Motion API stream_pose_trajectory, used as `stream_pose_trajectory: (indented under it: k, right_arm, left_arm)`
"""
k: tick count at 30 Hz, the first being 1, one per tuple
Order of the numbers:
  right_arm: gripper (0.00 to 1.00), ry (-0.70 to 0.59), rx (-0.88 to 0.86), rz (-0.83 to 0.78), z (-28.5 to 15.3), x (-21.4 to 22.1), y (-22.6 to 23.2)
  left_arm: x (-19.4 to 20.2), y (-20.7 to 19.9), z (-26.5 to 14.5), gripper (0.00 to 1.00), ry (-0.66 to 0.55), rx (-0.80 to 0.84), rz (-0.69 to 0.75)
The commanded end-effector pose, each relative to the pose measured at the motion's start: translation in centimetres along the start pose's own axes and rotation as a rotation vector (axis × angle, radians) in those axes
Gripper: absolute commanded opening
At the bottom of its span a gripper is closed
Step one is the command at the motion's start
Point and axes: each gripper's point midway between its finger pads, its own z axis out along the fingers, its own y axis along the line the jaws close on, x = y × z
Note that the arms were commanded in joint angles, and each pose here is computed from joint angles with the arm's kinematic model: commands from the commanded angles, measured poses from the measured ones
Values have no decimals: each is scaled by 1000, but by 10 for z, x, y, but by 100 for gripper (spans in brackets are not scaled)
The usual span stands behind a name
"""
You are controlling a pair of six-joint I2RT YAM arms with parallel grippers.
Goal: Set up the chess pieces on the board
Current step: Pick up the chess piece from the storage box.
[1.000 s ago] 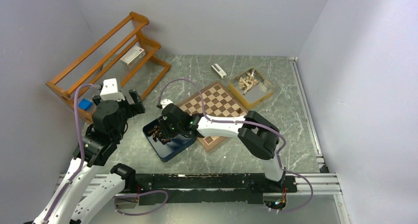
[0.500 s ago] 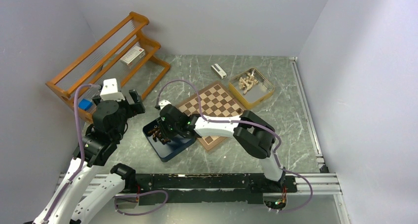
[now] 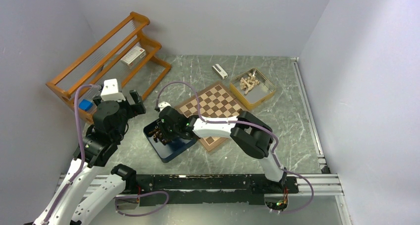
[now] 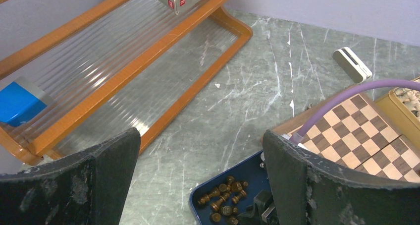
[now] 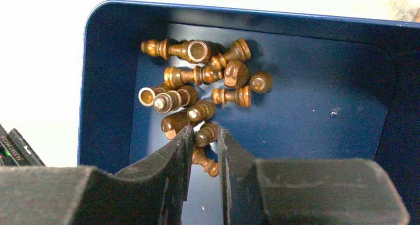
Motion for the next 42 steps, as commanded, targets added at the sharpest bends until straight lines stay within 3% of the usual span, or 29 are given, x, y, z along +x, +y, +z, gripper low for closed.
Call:
stream_pose_trajectory:
  k: [1, 14, 27, 42]
  right_arm:
    - [28, -11, 26, -20, 4, -2, -3]
    - [15, -51, 59, -7, -12, -13, -8]
    - [14, -165, 63, 55, -62, -50, -17]
    - [14, -309, 303, 194, -160, -69, -133]
  left_arm:
    - [-14, 0, -5, 98, -31, 3, -17]
    - [-12, -1, -4, 98, -29, 10, -14]
    - [-9, -7, -2, 98, -20, 38, -5]
    - [10, -48, 8, 98, 22, 242, 42]
